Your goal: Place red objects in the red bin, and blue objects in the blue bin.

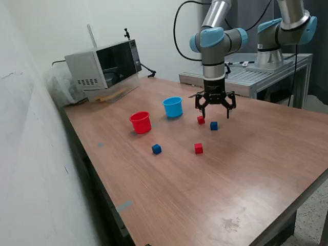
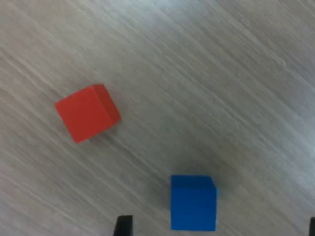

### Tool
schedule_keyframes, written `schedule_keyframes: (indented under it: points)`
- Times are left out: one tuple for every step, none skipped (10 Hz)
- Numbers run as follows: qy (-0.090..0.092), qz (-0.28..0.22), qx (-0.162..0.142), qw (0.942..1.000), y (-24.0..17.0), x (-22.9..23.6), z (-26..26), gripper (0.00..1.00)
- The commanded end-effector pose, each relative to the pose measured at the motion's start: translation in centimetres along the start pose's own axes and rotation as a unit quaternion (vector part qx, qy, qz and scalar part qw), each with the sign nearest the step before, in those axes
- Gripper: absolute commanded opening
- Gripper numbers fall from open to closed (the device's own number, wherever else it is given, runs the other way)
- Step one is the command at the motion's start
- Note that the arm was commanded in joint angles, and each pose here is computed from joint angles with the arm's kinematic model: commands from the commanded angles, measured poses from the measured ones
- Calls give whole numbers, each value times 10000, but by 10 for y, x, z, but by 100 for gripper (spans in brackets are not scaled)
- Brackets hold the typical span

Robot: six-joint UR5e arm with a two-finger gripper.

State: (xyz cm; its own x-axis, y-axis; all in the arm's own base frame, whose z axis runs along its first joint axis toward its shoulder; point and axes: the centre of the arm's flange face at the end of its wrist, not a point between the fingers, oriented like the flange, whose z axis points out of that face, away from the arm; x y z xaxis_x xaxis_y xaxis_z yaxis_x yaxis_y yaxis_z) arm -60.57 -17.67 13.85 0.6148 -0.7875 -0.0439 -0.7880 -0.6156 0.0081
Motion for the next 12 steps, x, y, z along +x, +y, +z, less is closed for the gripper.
schedule_keyframes:
  points:
    - [34, -104, 25, 9999, -1, -1, 5, 100]
    - [30, -157, 19, 9999, -1, -1, 5, 100]
    - [74, -234, -12, 9997, 0, 0, 5, 100]
    - [184, -279, -81, 9994, 1, 2, 5, 100]
    - [210, -295, -100, 9993, 1, 3, 5, 100]
    - [216, -295, -104, 9993, 1, 3, 5, 100]
    - [212, -295, -111, 9993, 2, 3, 4, 100]
    - [176, -295, -160, 9993, 3, 2, 5, 100]
    - [180, -295, -154, 9993, 3, 2, 9, 100]
    - [189, -287, -142, 9993, 3, 1, 12, 100]
    - [193, -234, -134, 9995, 1, -5, 13, 100]
    - [206, -234, -116, 9994, 1, -5, 17, 100]
